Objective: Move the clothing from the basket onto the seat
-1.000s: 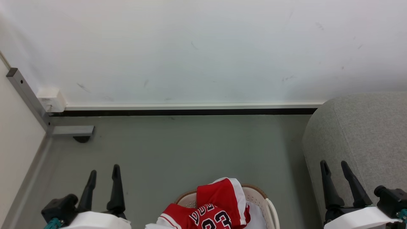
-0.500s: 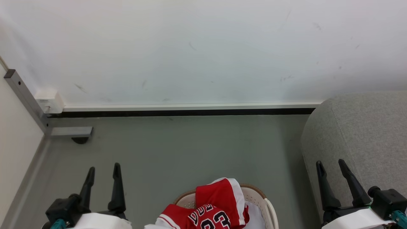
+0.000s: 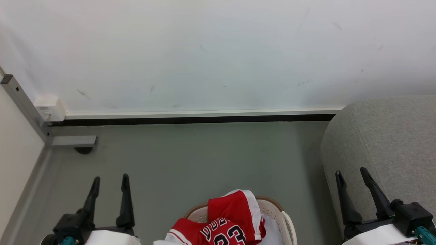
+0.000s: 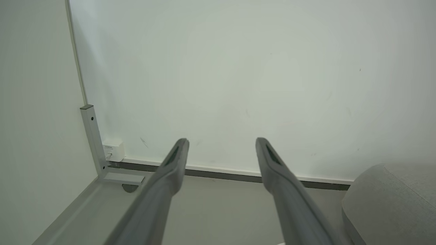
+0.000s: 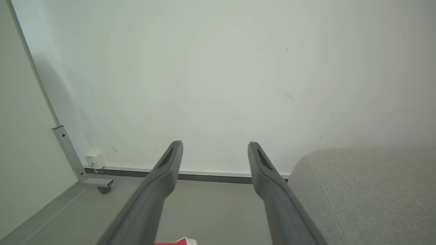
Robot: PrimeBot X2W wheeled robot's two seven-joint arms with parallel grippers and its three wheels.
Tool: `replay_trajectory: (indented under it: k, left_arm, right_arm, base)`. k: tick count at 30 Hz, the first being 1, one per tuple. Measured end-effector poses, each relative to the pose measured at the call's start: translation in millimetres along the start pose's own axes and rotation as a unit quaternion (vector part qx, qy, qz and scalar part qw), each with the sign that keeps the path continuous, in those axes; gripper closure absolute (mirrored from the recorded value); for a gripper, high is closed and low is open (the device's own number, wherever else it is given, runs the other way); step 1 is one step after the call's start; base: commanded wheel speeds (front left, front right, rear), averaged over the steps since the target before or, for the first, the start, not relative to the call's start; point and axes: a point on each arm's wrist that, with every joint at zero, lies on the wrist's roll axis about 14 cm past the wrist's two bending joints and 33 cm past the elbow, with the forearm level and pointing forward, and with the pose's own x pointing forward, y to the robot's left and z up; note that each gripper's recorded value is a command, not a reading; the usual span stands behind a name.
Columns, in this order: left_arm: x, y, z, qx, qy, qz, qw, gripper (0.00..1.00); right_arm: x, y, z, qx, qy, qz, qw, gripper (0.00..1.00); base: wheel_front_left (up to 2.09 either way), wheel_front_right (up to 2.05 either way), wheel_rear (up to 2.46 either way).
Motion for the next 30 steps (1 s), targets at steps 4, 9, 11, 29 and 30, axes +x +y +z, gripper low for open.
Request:
replay_trajectory:
  k: [4,9,11,29,30]
  left_arm:
    - [0,0,2,0.01,-0.006,-0.002,1.0,0.0]
    - [0,-1,5,0.021,-0.011,-0.004,1.0,0.0]
    - [1,-2,6,0.03,-0.014,-0.007,0.999,0.0]
    - [9,-17,-3,0.03,-0.007,-0.031,0.999,0.0]
    - [10,-19,-6,0.027,-0.003,-0.035,0.999,0.0]
  right_arm:
    - [0,1,3,-0.004,-0.006,0.001,1.0,0.0]
    - [-1,3,5,-0.015,-0.011,0.005,1.0,0.0]
    - [-1,4,6,-0.019,-0.013,0.007,1.0,0.0]
    - [-3,-6,11,-0.026,-0.022,-0.007,0.999,0.0]
    - [-2,-7,11,-0.026,-0.021,-0.008,0.999,0.0]
  base:
    - [0.0,0.0,0.0]
    - [0.0,0.0,0.0]
    - [0.0,0.0,0.0]
    - [0.0,0.0,0.0]
    - [0.0,0.0,0.0]
